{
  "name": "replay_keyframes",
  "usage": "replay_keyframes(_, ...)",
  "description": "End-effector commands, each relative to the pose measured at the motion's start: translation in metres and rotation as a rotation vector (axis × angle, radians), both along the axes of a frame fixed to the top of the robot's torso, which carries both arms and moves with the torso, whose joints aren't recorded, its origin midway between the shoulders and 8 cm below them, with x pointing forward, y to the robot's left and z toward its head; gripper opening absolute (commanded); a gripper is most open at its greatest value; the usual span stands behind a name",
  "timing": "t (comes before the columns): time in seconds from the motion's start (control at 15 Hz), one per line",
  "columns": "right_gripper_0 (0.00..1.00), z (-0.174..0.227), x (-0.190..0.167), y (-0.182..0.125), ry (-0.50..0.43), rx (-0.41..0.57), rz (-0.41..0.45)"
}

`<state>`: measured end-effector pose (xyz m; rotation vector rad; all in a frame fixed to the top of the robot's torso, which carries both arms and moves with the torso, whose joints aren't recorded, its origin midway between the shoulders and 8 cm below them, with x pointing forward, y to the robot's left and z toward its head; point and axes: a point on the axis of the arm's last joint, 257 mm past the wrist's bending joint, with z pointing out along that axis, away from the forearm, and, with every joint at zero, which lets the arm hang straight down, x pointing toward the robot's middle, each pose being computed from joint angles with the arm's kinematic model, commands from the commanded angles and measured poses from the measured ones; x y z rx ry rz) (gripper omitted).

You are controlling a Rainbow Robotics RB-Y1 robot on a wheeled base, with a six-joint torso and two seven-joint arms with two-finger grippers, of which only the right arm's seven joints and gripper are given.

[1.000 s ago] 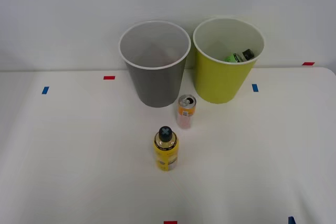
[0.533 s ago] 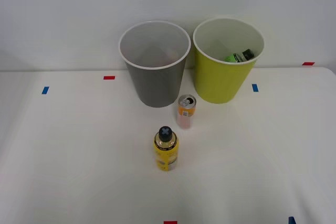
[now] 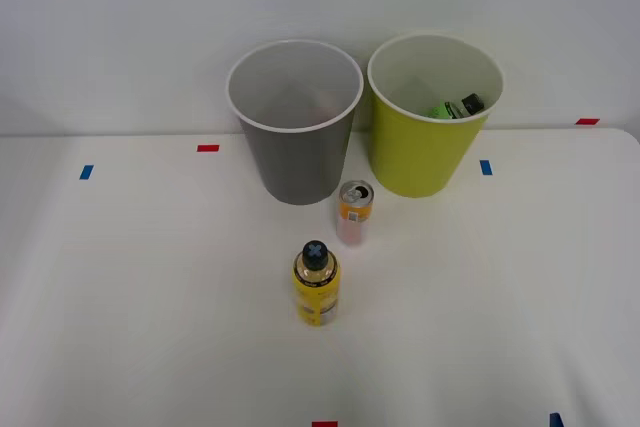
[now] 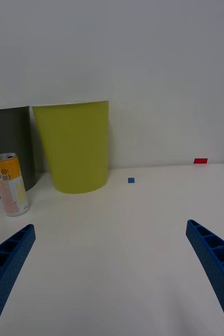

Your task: Put cans in the gray bin, plastic bottles in the light green bin

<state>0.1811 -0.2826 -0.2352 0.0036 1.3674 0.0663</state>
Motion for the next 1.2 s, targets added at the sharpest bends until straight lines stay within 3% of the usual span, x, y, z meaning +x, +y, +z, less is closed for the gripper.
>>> replay_keyframes(0.07,1.0,0.0,0.0,0.0,0.0,0.0,0.0)
replay_keyframes(1.2,1.0,0.0,0.0,0.0,0.0,0.0,0.0)
